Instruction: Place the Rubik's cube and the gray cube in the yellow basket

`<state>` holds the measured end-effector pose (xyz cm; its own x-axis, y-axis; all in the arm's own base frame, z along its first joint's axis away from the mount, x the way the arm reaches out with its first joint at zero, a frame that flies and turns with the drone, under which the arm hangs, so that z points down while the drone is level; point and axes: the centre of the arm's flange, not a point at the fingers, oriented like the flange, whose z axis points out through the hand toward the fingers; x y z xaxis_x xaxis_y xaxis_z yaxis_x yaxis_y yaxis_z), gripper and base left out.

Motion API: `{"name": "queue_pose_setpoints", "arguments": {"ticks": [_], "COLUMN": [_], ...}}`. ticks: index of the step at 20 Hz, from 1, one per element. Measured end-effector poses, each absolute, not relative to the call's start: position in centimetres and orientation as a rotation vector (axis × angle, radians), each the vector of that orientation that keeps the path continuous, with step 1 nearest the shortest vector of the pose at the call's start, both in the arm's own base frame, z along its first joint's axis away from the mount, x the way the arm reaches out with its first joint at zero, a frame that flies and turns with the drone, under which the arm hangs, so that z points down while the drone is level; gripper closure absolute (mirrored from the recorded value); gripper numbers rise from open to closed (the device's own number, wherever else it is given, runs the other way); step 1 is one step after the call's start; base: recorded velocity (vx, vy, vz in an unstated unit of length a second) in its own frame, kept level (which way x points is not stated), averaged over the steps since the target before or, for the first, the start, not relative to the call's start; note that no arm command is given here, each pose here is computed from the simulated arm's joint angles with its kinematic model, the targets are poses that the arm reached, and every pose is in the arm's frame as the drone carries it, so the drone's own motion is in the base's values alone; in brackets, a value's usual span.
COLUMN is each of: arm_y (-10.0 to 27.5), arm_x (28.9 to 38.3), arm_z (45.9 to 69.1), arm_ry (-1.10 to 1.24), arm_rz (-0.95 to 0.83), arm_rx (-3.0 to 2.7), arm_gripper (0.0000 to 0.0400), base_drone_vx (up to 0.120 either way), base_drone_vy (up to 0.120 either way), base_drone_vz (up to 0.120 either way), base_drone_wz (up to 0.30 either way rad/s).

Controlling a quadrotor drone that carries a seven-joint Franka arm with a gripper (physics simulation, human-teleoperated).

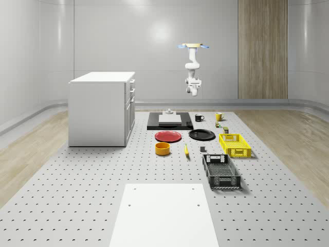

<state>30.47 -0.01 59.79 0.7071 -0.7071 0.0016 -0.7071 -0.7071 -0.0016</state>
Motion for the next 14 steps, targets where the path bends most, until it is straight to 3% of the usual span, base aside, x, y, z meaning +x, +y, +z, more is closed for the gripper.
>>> {"name": "queue_pose_setpoints", "arguments": {"ticks": [4,6,14], "arm_y": [0.0,0.0,0.0], "arm_x": [30.11,30.11,30.37], "arm_z": [62.7,64.1,67.9], "arm_ry": [1.201,1.201,1.2], "arm_rz": [-0.008,-0.01,-0.019], "arm_rx": [-2.901,-2.9,-2.898], "arm_gripper": [0.0,0.0,0.0], "base_drone_vx": [0.0,0.0,0.12], "base_drone_vy": [0.01,0.12,0.12], "base_drone_vz": [0.0,0.0,0.0], "base_drone_wz": [0.0,0.0,0.0]}}
